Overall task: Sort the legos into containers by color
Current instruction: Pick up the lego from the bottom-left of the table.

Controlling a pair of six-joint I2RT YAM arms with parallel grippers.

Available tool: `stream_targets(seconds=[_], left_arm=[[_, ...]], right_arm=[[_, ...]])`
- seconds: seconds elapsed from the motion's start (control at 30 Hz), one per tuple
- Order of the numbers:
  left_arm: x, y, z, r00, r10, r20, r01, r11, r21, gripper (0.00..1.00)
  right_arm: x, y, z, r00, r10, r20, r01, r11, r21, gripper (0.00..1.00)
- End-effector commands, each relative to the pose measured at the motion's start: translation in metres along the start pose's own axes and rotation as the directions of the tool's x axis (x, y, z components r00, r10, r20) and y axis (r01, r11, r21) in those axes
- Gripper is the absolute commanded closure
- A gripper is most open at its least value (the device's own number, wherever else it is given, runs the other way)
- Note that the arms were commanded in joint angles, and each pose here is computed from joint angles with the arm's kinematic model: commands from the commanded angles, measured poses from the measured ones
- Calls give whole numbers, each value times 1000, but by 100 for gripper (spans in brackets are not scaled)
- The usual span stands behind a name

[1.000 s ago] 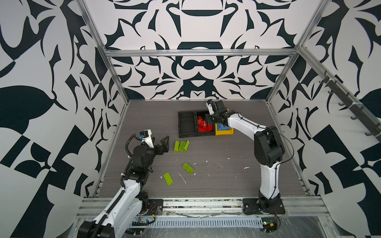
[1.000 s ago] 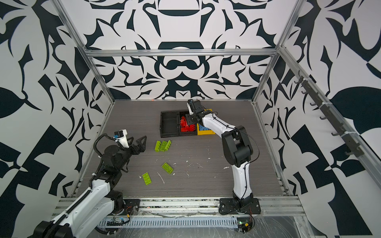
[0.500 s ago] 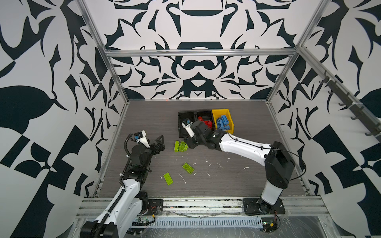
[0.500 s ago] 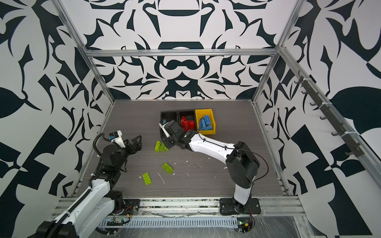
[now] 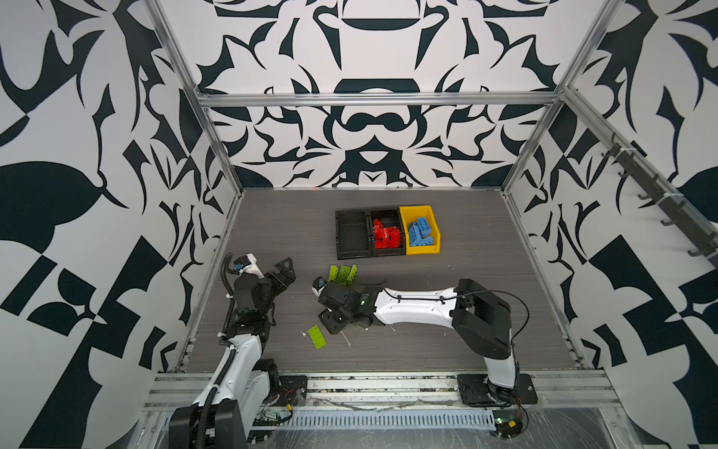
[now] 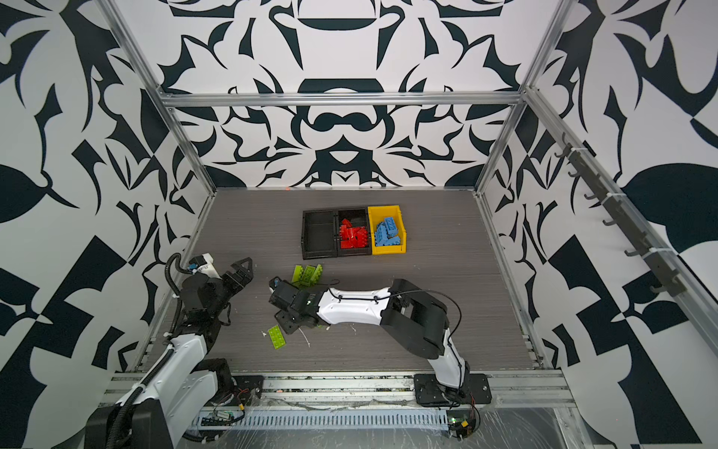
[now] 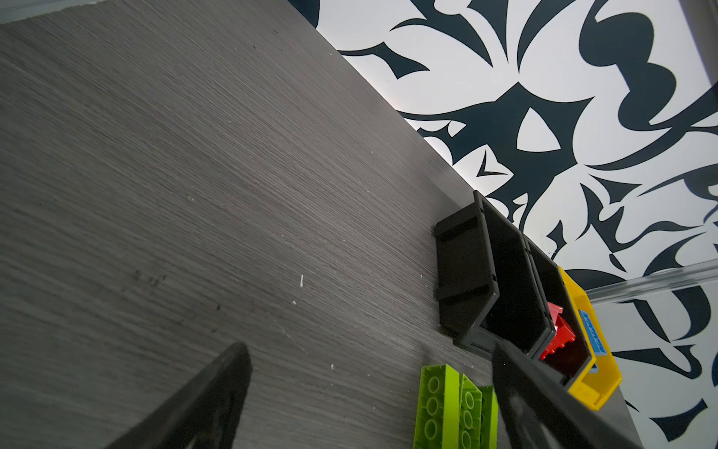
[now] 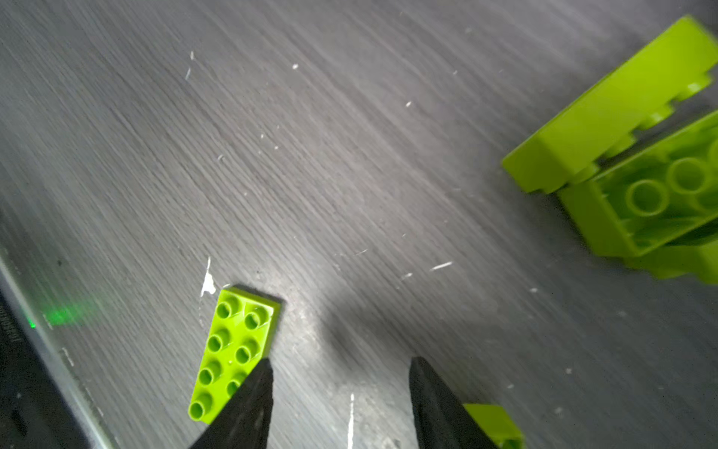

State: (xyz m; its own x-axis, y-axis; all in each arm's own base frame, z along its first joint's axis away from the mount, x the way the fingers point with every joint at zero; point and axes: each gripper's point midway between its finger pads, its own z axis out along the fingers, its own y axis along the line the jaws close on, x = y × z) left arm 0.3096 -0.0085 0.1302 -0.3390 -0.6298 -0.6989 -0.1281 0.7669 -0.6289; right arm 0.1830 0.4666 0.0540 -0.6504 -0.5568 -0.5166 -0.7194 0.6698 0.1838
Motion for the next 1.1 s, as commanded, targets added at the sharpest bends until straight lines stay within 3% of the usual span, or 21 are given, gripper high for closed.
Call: stream_targets(seconds=[0.0, 0.2, 0.43, 0.67, 1.07], left_arm=[[-2, 4, -4, 1000, -17, 26, 17, 1000, -11, 1], [-4, 14, -8, 997, -64, 44, 66, 996, -52, 0], [-3, 8, -8, 997, -62, 36, 63, 998, -14, 1], [-2, 26, -13, 994, -93, 52, 99, 988, -117, 1], [-3, 27, -14, 994, -91, 57, 97, 988, -120, 0]], right_arm=[[-21, 14, -19, 998, 46, 50, -46, 999, -1, 41], [-15, 25, -16, 998, 51, 35, -51, 999, 9, 40], [-6, 35, -3, 999, 40, 0, -40, 999, 22, 40], [-1, 40, 8, 999, 23, -29, -22, 999, 33, 39], [4, 49, 15, 999, 7, -48, -6, 1000, 16, 39]])
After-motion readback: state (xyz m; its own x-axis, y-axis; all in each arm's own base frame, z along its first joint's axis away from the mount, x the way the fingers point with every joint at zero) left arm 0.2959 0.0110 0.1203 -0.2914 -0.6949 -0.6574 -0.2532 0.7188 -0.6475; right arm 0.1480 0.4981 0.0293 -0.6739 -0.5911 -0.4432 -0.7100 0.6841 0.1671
